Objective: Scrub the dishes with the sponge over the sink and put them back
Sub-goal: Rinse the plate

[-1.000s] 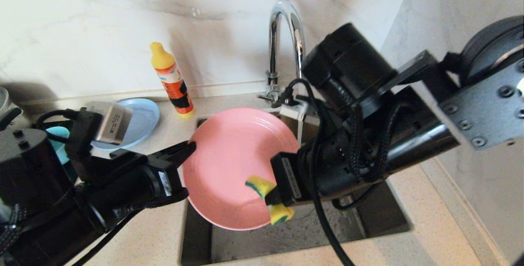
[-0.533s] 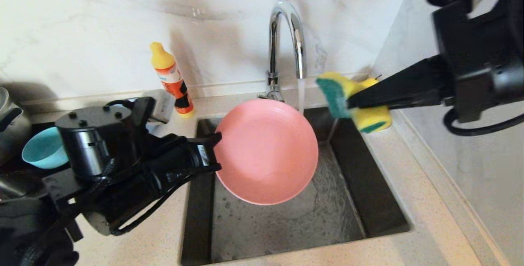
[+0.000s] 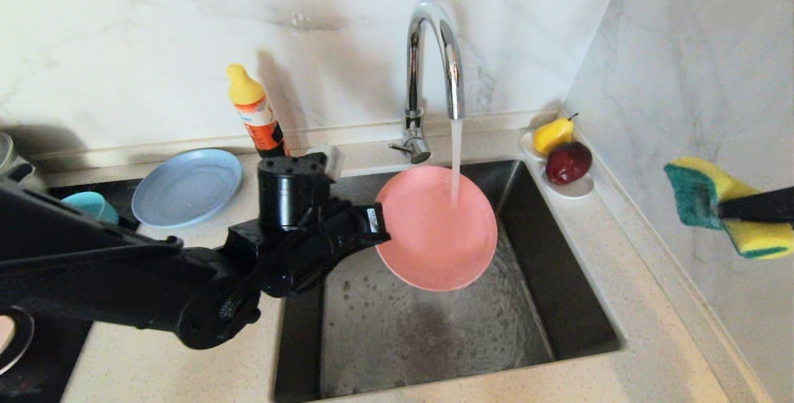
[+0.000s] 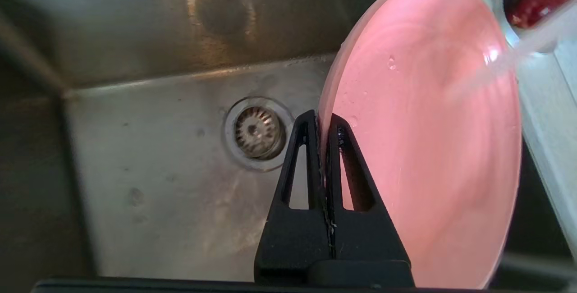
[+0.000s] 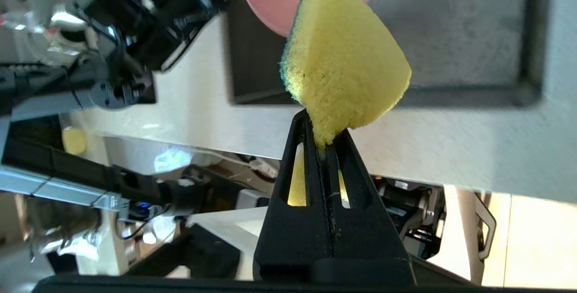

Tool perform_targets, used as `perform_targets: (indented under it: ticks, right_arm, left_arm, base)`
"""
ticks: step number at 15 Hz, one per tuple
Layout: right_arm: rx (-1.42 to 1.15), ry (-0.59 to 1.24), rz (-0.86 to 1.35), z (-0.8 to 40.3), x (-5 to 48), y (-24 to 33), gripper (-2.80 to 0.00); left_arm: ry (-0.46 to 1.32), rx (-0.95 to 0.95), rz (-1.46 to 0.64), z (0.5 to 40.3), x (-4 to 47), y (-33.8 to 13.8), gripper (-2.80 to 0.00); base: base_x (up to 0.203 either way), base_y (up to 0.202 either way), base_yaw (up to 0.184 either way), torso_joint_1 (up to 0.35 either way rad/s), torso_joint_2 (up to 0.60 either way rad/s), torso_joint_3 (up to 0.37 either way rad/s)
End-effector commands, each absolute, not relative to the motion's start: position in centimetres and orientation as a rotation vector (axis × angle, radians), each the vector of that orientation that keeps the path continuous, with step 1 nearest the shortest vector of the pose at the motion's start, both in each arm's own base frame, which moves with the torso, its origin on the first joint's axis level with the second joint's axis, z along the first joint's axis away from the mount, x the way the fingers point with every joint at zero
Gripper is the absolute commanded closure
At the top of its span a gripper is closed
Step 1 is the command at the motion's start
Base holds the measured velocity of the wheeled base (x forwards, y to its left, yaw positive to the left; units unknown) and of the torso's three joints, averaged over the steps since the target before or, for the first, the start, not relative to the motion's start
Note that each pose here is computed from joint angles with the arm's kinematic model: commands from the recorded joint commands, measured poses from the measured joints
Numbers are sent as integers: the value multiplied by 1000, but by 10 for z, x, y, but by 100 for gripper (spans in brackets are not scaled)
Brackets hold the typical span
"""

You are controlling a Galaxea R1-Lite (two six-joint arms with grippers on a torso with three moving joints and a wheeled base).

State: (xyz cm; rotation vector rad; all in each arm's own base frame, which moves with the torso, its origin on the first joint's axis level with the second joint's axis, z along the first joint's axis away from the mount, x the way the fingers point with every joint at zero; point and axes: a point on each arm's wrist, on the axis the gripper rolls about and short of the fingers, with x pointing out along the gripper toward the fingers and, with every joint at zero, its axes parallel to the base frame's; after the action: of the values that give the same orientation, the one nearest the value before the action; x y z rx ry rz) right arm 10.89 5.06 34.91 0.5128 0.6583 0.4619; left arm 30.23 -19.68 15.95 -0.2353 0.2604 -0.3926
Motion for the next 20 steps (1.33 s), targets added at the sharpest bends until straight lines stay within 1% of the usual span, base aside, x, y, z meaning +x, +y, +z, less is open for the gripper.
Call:
perform_targets:
  ticks: [1, 5, 9, 15, 18, 20]
  right_arm:
    - [526, 637, 439, 337, 89, 39, 0]
    - [526, 645, 427, 325, 92, 39, 0]
    - [520, 638, 425, 318, 100, 41, 0]
    - [521, 636, 432, 311, 101, 42, 0]
    - [521, 647, 427, 307, 101, 42, 0]
    - [520, 660, 423, 304, 103, 42, 0]
  left_arm:
    - [292, -253, -388, 137, 328, -216, 0]
    - [339, -301, -393, 137, 353, -235, 0]
    - [341, -311, -446, 135, 352, -256, 0]
    - [376, -352, -448, 127, 348, -263, 0]
    - [364, -336, -405, 134, 345, -255, 0]
    - [327, -294, -335, 148, 349, -225, 0]
  base:
    - [0, 0, 0, 0, 0, 0]
    - [0, 0, 0, 0, 0, 0]
    - [0, 0, 0, 0, 0, 0]
    - [0, 0, 0, 0, 0, 0]
    - [0, 0, 0, 0, 0, 0]
    - [0, 0, 0, 0, 0, 0]
